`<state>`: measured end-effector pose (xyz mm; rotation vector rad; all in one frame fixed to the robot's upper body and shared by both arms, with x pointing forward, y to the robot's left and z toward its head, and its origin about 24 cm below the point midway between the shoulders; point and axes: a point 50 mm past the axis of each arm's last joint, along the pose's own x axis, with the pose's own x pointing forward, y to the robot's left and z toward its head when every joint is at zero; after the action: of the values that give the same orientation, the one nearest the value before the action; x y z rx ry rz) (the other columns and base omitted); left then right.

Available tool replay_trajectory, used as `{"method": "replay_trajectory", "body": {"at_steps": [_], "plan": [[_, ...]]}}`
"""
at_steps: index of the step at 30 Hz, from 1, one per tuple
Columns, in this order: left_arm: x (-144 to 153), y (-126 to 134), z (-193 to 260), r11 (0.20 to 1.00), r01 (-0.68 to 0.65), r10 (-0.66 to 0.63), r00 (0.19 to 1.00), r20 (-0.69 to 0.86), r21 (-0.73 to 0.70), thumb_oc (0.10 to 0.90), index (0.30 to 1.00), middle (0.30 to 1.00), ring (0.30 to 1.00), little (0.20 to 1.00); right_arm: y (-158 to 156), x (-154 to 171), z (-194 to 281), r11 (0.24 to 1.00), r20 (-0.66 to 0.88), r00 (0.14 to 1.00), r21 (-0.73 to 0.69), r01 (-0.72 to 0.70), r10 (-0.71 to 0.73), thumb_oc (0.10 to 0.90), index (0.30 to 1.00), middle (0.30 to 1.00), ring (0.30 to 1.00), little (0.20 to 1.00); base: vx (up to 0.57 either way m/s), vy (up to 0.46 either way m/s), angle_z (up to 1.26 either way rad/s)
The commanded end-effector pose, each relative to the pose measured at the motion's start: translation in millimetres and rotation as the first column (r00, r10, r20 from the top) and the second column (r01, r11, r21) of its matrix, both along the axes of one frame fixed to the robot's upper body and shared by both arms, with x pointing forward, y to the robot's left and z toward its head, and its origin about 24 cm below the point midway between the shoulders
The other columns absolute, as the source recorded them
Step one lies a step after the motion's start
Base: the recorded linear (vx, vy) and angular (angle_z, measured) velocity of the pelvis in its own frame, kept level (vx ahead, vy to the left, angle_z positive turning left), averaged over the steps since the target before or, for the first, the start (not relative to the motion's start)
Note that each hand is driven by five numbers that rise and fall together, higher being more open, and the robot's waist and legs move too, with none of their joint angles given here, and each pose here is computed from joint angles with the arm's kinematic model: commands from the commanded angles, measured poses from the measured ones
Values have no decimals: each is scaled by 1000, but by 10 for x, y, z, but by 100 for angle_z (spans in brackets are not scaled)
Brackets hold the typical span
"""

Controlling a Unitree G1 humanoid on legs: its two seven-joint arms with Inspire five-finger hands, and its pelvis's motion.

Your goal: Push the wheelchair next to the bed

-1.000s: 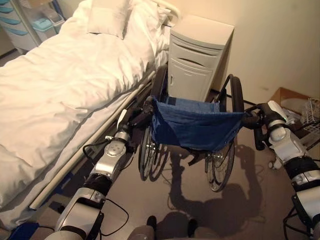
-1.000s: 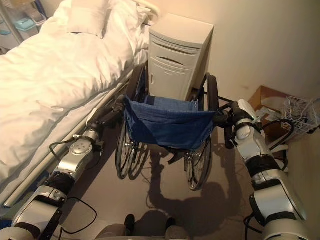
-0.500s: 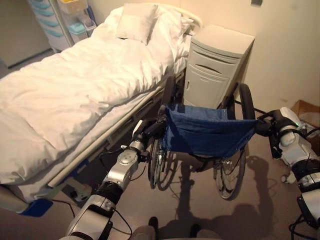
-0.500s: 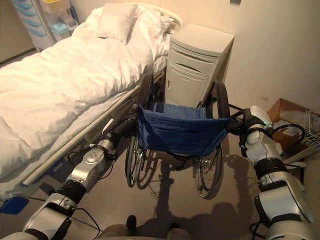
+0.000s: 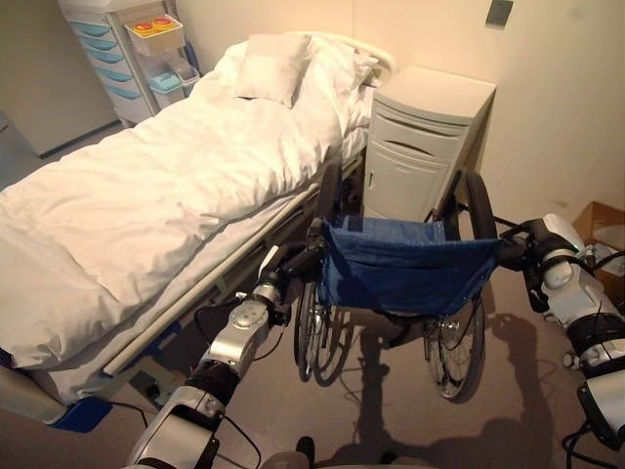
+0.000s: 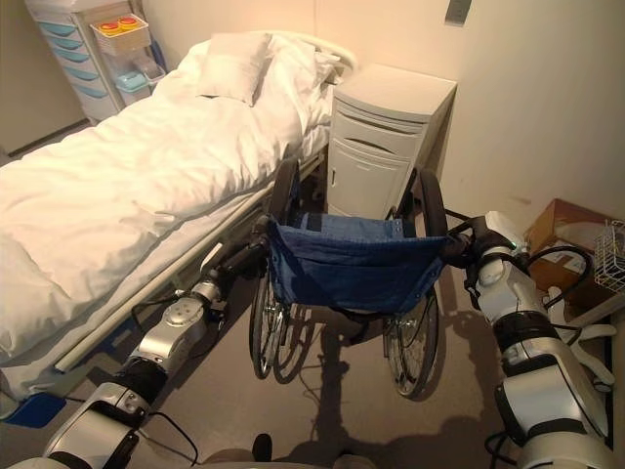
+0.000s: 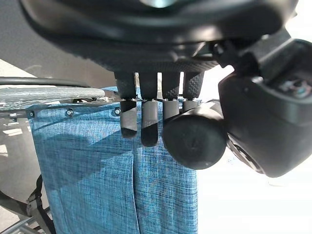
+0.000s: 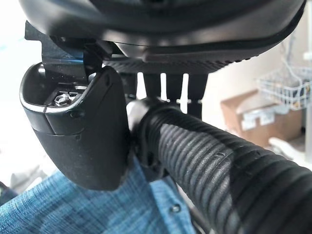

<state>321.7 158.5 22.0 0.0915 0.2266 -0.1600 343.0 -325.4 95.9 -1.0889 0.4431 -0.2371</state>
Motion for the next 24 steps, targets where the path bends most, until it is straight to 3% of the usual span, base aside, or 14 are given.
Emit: {"method": "replay_trajectory", "body": {"at_steps": [1, 3, 12, 17, 24], "plan": [[-124, 169, -231, 987, -24, 38, 996, -86, 162, 574, 561, 561, 561, 561, 908, 182, -252, 916, -81, 912, 49, -398, 401, 800, 900, 900, 900, 900, -7, 39, -1], [-125, 185, -235, 984, -37, 53, 995, -88, 172, 800, 900, 900, 900, 900, 901, 174, -261, 917, -85, 914, 66, -392, 397, 800, 900, 900, 900, 900, -3, 18, 0], [-102, 401, -131, 972, -84, 100, 993, -62, 218, 800, 900, 900, 900, 900, 880, 141, -62, 880, 26, 934, 327, -344, 356, 800, 900, 900, 900, 900, -5, 5, -1], [-102, 636, -60, 968, -114, 129, 990, -51, 221, 800, 900, 900, 900, 900, 742, 151, 229, 793, 131, 941, 510, -333, 312, 800, 900, 900, 900, 900, 3, 17, -6], [-94, 897, 66, 963, -139, 146, 989, -15, 230, 800, 900, 900, 900, 900, 556, 161, 656, 699, 261, 927, 609, -374, 268, 800, 900, 900, 900, 900, 20, 12, -8]]}}
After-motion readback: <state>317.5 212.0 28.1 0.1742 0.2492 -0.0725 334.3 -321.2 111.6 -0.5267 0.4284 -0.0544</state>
